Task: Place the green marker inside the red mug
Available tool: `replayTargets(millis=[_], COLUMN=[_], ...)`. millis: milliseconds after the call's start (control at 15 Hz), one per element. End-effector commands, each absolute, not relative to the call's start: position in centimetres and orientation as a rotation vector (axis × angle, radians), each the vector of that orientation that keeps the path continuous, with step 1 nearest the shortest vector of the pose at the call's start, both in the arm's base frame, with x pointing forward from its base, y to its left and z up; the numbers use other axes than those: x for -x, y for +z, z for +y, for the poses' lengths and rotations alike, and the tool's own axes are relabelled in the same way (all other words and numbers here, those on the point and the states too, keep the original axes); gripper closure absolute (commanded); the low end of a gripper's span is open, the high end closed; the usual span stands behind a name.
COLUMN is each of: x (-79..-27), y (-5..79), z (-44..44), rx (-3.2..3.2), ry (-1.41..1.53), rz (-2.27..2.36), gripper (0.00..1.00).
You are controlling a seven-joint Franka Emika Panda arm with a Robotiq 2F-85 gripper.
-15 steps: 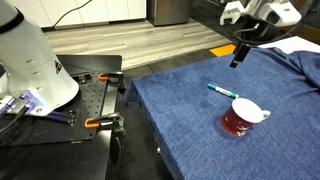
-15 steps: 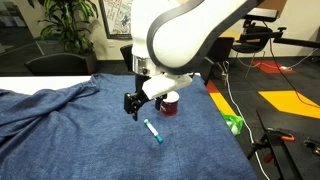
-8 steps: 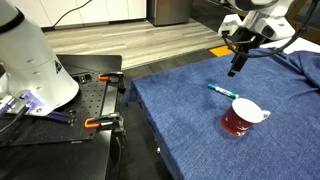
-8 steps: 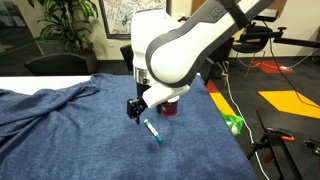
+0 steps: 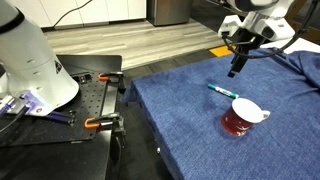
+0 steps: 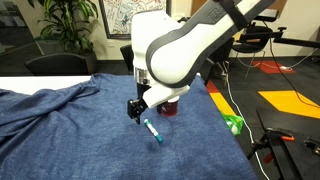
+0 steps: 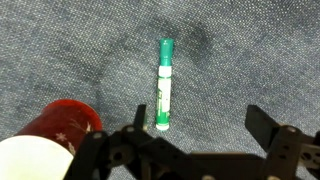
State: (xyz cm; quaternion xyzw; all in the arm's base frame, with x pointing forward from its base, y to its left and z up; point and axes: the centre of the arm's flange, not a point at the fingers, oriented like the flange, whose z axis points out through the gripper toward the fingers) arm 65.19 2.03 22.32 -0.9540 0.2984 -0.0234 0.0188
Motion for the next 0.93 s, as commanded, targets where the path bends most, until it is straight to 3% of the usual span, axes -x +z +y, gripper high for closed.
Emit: replayTargets(millis=[0, 867], x=[-65.3, -65.5], y=[22.0, 17.4], z=[1.6, -1.0], rx=[2.972, 2.935], ry=[-0.103, -0.144], rz=[0.927, 0.994], gripper=[0.00, 0.00])
